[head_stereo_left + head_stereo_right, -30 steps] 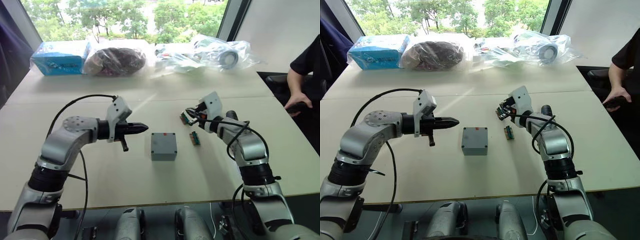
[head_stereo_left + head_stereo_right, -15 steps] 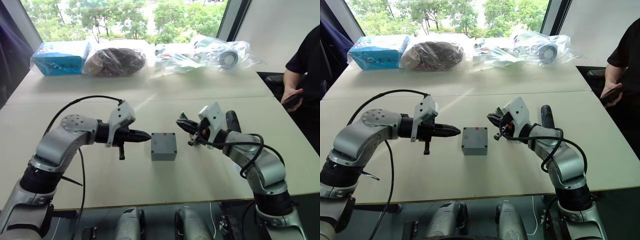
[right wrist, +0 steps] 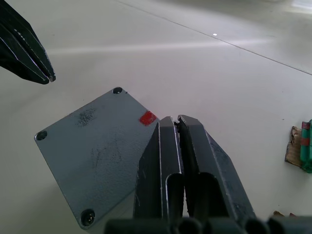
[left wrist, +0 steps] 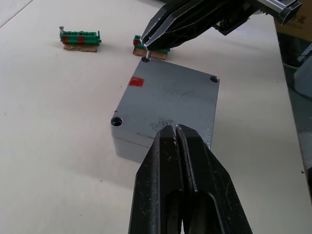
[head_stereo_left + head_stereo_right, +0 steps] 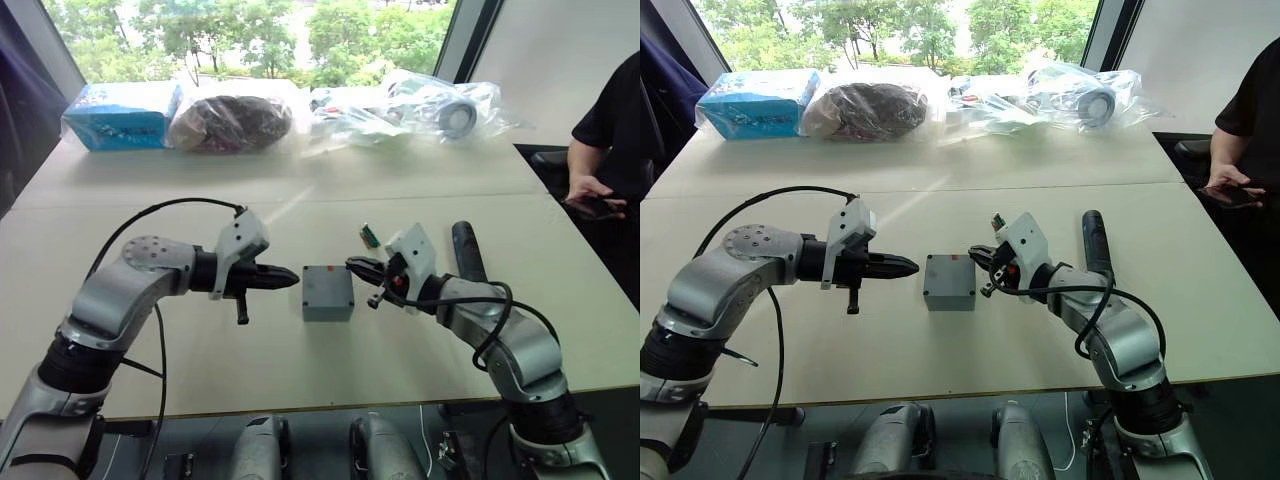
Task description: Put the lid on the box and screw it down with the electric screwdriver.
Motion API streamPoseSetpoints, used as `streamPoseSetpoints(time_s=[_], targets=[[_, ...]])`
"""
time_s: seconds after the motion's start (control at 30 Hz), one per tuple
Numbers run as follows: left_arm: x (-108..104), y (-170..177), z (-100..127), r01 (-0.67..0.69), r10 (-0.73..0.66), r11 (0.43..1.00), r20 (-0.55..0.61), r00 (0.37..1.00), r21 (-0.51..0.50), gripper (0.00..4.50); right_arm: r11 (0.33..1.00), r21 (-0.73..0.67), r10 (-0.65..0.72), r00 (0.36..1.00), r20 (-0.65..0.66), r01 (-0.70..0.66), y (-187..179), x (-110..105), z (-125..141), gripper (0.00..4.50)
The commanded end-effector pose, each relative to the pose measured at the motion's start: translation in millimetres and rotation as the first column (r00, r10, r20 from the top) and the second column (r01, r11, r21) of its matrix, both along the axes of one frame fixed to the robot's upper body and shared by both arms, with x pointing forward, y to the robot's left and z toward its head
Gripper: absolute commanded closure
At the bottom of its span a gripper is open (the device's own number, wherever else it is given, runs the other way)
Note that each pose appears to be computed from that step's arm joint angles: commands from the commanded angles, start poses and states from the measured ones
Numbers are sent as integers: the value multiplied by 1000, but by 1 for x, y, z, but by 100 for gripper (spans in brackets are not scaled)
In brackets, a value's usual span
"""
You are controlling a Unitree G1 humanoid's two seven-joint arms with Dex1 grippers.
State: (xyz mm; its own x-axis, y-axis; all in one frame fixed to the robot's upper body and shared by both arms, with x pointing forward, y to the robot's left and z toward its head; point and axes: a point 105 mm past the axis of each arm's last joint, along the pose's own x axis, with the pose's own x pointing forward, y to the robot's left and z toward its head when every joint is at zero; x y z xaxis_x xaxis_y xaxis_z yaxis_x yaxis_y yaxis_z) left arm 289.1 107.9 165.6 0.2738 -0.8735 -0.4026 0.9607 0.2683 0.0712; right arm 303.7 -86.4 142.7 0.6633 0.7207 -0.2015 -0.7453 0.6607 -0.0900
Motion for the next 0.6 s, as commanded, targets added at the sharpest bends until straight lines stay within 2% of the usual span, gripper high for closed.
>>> streamPoseSetpoints(time_s=[0.03, 0.43, 0.47, 0.53, 0.6], targets=[[-1, -1, 9, 7, -7, 1000, 58, 998, -1, 450, 1000, 7, 3, 1000, 28, -4, 2, 0, 5, 447], [1, -3, 8, 3, -2, 1000, 61, 998, -5, 450, 1000, -5, 1, 1000, 14, -1, 0, 4, -2, 447], [0, -3, 8, 3, -3, 1000, 60, 998, -6, 450, 1000, -4, 2, 1000, 13, -2, 1, 4, -2, 392], [0, -3, 7, 3, -2, 1000, 60, 998, -6, 450, 1000, -9, 2, 1000, 14, -2, 0, 5, -2, 341], [0, -3, 7, 2, -2, 1000, 60, 998, -8, 450, 1000, -15, 2, 1000, 17, -2, -1, 5, -1, 254]])
